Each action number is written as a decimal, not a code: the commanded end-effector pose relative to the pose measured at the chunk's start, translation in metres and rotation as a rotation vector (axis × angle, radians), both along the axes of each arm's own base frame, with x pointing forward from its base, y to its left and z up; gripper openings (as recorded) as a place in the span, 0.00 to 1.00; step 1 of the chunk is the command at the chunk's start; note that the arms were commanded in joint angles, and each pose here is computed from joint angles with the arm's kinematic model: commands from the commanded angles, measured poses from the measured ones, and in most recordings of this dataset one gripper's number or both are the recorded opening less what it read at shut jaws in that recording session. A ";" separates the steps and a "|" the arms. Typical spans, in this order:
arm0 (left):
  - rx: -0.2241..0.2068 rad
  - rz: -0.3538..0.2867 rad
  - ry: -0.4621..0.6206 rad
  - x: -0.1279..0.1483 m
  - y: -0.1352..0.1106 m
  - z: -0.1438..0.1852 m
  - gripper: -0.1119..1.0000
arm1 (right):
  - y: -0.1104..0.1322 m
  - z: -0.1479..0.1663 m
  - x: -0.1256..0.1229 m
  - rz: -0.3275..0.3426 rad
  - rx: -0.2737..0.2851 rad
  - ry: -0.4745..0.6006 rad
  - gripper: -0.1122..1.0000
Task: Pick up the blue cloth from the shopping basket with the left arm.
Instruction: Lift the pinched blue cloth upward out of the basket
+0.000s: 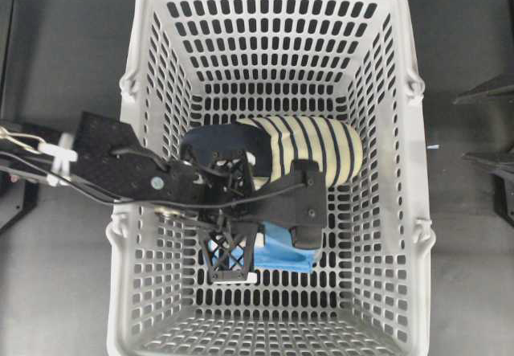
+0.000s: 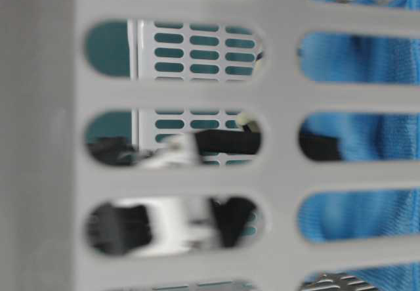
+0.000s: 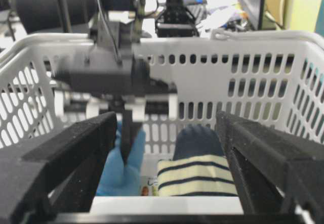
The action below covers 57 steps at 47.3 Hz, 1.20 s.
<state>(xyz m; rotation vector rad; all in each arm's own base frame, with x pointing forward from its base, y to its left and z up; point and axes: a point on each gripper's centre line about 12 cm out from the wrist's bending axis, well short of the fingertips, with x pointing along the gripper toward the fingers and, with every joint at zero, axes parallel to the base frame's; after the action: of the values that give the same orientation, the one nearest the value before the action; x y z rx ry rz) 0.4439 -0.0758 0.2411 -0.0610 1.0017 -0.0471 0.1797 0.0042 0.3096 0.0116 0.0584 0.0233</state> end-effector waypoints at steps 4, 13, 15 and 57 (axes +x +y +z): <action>-0.003 -0.021 -0.105 -0.002 -0.003 0.073 0.17 | 0.000 0.005 0.001 -0.002 -0.001 -0.015 0.79; 0.014 -0.058 -0.140 -0.014 -0.006 0.141 0.17 | 0.000 0.005 0.001 -0.002 -0.001 -0.017 0.79; 0.012 -0.055 -0.143 -0.017 -0.005 0.153 0.17 | 0.000 0.005 0.001 -0.002 -0.001 -0.015 0.79; 0.004 -0.040 -0.139 -0.021 -0.004 0.184 0.17 | 0.000 0.006 0.001 -0.002 -0.001 -0.020 0.78</action>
<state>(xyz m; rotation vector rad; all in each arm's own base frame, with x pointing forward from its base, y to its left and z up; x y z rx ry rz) 0.4287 -0.0798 0.4062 -0.0273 0.9131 -0.0788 0.1794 0.0039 0.3101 0.0101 0.0553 0.0218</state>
